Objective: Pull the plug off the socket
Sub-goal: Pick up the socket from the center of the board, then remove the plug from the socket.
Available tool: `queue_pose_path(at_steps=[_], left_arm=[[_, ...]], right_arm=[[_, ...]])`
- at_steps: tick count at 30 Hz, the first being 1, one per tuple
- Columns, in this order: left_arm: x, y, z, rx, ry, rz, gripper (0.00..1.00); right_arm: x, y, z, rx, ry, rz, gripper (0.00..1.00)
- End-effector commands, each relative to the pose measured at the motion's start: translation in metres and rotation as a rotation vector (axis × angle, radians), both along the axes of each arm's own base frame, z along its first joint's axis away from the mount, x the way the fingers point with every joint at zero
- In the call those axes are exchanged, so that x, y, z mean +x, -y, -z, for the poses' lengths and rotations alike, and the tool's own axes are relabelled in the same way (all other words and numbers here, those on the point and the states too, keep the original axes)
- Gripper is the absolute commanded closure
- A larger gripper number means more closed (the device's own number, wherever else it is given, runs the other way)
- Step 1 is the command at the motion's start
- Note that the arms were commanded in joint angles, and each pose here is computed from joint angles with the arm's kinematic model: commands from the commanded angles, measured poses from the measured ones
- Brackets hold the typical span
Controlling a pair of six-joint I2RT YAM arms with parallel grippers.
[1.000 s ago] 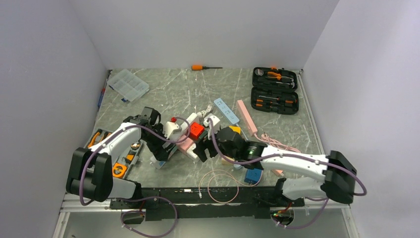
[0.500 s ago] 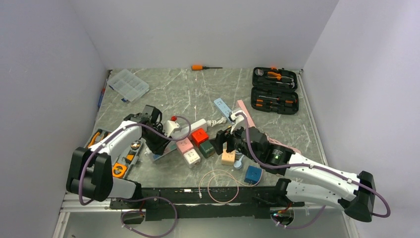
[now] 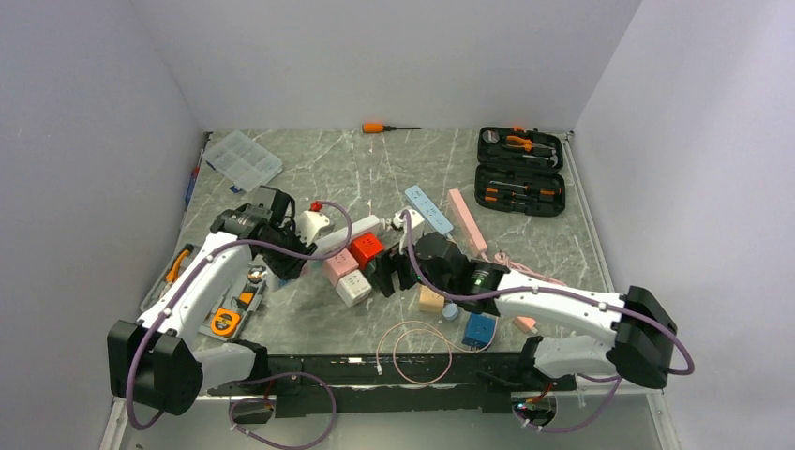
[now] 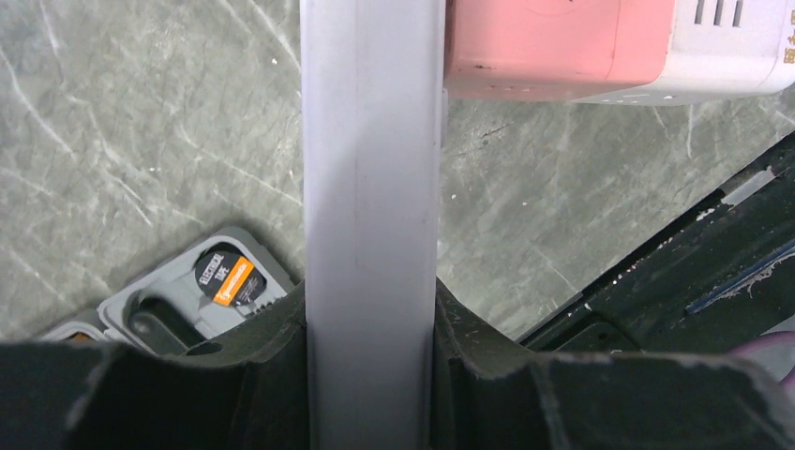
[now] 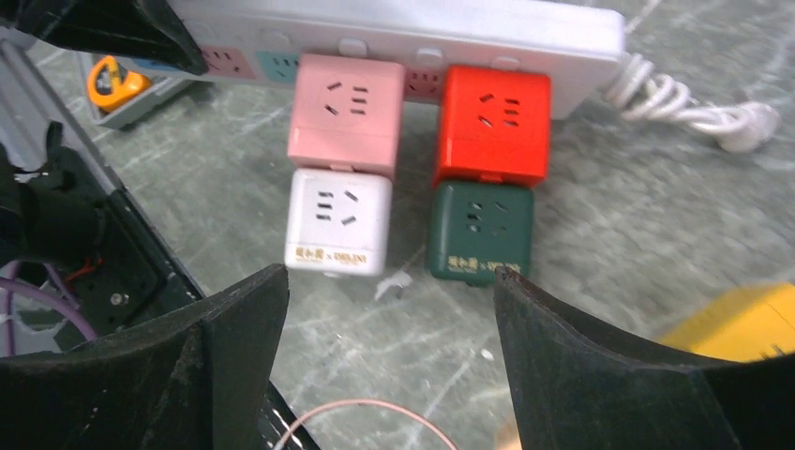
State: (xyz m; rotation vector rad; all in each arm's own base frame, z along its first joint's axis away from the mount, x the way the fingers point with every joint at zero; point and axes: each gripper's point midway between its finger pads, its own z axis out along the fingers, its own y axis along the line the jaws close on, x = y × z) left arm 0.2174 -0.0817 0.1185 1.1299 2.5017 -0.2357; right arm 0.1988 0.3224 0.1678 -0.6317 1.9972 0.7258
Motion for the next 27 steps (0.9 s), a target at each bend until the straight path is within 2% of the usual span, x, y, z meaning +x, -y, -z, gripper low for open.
queue_pose_path(at_steps=[1, 5, 11, 27], left_arm=[[0.019, 0.017, -0.045, -0.120, 0.173, -0.015, 1.00], [0.019, 0.012, -0.049, -0.106, 0.203, -0.036, 1.00], [0.017, 0.008, -0.054, -0.101, 0.229, -0.052, 1.00], [0.015, 0.011, -0.059, -0.136, 0.226, -0.054, 1.00]], right_arm=[[0.005, -0.051, -0.052, 0.185, 0.079, -0.122, 0.18], [0.003, -0.085, -0.048, 0.198, 0.043, -0.226, 0.18], [0.012, -0.117, -0.025, 0.168, -0.003, -0.274, 0.18], [0.040, -0.148, 0.020, 0.082, -0.017, -0.271, 0.19]])
